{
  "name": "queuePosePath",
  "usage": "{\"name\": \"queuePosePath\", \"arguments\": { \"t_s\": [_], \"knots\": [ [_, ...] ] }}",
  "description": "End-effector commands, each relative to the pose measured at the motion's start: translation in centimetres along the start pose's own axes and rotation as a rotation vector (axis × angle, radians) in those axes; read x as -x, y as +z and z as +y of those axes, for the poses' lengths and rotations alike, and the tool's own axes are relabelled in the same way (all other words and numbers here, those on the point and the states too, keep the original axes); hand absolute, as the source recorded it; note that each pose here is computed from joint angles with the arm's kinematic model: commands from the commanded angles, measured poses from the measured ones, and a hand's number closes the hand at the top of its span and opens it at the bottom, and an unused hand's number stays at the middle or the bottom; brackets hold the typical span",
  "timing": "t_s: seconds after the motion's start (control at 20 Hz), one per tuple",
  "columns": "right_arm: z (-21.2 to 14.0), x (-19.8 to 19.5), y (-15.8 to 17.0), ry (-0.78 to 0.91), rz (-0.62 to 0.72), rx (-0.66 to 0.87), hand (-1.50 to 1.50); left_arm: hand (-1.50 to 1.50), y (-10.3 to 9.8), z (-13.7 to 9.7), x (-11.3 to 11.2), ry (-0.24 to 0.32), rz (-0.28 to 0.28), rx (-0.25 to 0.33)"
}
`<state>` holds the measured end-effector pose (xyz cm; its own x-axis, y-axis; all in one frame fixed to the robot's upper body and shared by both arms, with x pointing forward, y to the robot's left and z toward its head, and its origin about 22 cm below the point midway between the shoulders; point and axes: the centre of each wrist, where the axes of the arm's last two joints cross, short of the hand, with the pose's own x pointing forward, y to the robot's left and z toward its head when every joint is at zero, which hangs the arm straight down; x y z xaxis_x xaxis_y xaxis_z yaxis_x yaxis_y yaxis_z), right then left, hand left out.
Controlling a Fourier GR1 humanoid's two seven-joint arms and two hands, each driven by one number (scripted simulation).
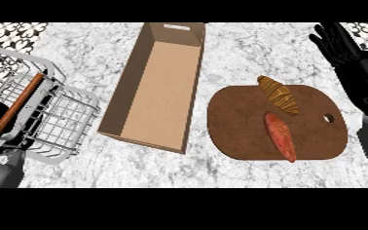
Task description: Pick the sweet potato from the cutting board and place it in the cardboard box
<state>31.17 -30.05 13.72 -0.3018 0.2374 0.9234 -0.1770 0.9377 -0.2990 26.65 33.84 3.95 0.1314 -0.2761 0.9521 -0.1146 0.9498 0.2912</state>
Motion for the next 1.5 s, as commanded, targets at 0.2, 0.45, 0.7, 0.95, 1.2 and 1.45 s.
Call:
{"name": "queuePosePath", "arguments": {
  "t_s": [0.2,0.45,0.7,0.95,1.2,1.45],
  "knots": [
    [5.2,8.1,6.6,-0.060,0.368,0.044,-1.50,0.00,0.3,-3.9,-4.3,0.014,-0.206,0.234],
    [1.9,7.1,7.9,0.532,0.308,-0.043,-1.50,0.00,2.1,-3.3,-2.0,0.071,-0.148,0.281],
    [3.0,6.1,9.5,0.823,0.142,-0.127,-1.50,0.00,2.3,-4.6,-1.7,0.041,-0.173,0.299],
    [3.3,3.9,10.9,0.972,0.159,-0.112,-1.50,0.00,1.5,-5.5,-2.1,0.026,-0.205,0.321],
    [5.5,-0.4,11.0,0.955,0.292,-0.229,-1.50,0.00,0.7,-5.5,-2.8,0.029,-0.213,0.326],
    [6.1,-2.7,11.6,0.910,0.409,-0.331,-1.50,0.00,0.0,-5.8,-3.1,0.034,-0.229,0.344]
  ]
}}
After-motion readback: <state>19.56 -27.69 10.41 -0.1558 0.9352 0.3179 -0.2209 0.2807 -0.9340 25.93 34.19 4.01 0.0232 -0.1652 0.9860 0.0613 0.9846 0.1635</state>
